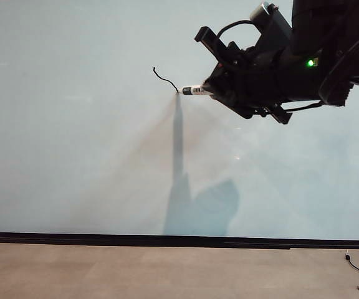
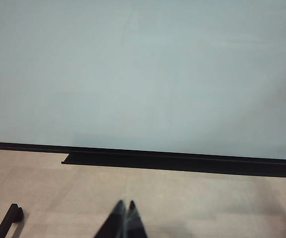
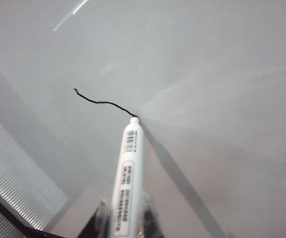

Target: Pick up the pen on the shelf to the right of the whiteboard and draw a cross mark.

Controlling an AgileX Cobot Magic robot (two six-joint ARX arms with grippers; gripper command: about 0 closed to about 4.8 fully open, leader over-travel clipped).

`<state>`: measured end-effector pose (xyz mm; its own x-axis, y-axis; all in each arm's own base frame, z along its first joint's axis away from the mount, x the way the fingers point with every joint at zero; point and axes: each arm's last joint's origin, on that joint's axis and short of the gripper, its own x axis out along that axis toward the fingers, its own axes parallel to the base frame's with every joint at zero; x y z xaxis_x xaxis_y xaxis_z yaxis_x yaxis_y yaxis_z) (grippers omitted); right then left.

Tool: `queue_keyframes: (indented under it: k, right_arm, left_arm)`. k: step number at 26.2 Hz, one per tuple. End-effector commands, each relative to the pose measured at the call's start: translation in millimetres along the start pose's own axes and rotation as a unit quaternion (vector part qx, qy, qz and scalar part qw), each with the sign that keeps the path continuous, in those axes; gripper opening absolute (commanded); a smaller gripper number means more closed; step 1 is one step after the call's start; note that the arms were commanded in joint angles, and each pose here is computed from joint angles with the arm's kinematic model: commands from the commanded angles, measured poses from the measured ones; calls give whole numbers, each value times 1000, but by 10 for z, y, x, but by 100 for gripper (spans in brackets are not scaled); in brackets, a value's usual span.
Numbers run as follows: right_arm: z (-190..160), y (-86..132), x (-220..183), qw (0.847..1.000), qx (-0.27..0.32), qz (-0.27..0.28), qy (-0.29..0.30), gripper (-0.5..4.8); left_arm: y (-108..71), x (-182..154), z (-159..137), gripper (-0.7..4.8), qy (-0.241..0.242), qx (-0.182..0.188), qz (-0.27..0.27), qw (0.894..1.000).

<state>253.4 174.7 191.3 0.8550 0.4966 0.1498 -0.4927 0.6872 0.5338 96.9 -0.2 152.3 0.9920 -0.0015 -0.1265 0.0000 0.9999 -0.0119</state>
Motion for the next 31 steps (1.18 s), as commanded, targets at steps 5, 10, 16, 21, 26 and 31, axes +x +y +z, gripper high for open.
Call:
queue_keyframes:
  k: [5, 10, 16, 21, 26, 31]
  right_arm:
    - [-73, -104, -177, 999, 13, -48, -15, -9]
    - [-112, -162, -247, 997, 18, -71, -14, -9]
    - [-125, -205, -286, 996, 16, -86, -15, -9]
    - [-165, -57, -330, 1000, 9, -28, -9, -9]
    - [-230, 220, -303, 993, -104, 14, 53, -9]
    - [-134, 319, -18, 968, -217, 27, 122, -9]
  left_arm:
    - [-2, -2, 18, -4, -6, 2, -2, 1000]
    - [-2, -2, 17, -4, -6, 2, -2, 1000]
    - [-2, -2, 18, -4, -6, 2, -2, 1000]
    - [-2, -2, 17, -5, -6, 2, -2, 1000]
    - [-2, -3, 18, -4, -6, 2, -2, 1000]
    - [-1, -2, 17, -4, -6, 2, -2, 1000]
